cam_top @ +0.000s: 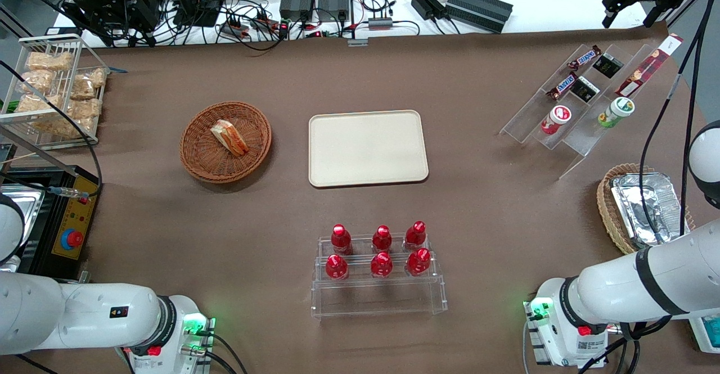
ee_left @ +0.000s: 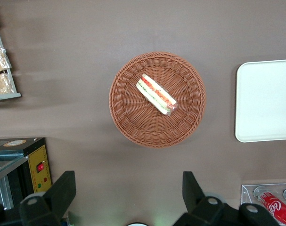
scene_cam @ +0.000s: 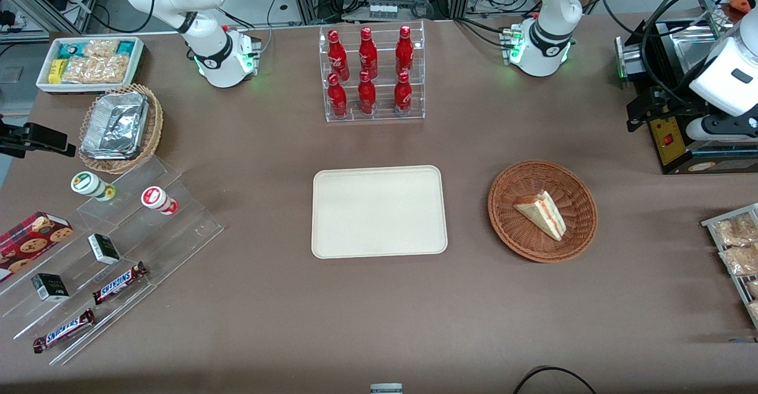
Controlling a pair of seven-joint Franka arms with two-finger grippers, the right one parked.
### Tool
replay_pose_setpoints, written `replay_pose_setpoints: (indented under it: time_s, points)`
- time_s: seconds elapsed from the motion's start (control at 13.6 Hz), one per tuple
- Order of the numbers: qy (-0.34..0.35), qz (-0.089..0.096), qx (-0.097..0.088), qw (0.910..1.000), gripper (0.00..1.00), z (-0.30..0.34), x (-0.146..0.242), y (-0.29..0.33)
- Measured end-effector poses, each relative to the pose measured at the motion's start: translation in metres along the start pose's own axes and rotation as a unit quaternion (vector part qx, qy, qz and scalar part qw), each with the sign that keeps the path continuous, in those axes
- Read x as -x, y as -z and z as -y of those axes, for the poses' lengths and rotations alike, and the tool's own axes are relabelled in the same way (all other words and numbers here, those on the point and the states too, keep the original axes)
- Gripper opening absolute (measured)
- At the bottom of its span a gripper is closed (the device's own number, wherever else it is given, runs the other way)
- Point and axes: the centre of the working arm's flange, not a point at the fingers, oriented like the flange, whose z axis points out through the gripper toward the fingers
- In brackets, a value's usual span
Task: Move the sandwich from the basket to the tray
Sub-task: 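Move the left gripper over the wrapped sandwich in the wicker basket, then lower the left gripper and close it on the sandwich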
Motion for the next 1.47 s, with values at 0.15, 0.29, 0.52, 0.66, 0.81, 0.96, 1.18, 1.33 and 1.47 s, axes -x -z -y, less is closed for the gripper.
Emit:
replay_pose_setpoints:
  time_s: [0.15, 0.29, 0.52, 0.66, 0.81, 0.96, 1.18, 1.33, 1.47]
  points:
    - [0.003, 0.0, 0.0, 1.0, 1.0, 0.002, 0.0, 0.0]
    - [0.006, 0.0, 0.0, 1.0, 1.0, 0.004, -0.001, -0.001]
    - [0.009, 0.005, 0.001, 1.0, 1.0, 0.003, -0.014, -0.02]
    - [0.022, 0.002, 0.002, 0.9997, 1.0, -0.002, -0.032, -0.052]
    - [0.031, -0.012, 0.004, 0.9994, 1.0, -0.015, -0.047, -0.091]
    - [0.056, -0.024, 0.007, 0.9981, 1.0, -0.028, -0.052, -0.135]
    - [0.126, -0.038, 0.013, 0.9912, 1.0, -0.049, -0.043, -0.201]
    - [0.183, -0.044, 0.018, 0.982, 1.0, -0.052, -0.032, -0.238]
    - [0.25, -0.06, 0.029, 0.966, 1.0, -0.054, -0.022, -0.269]
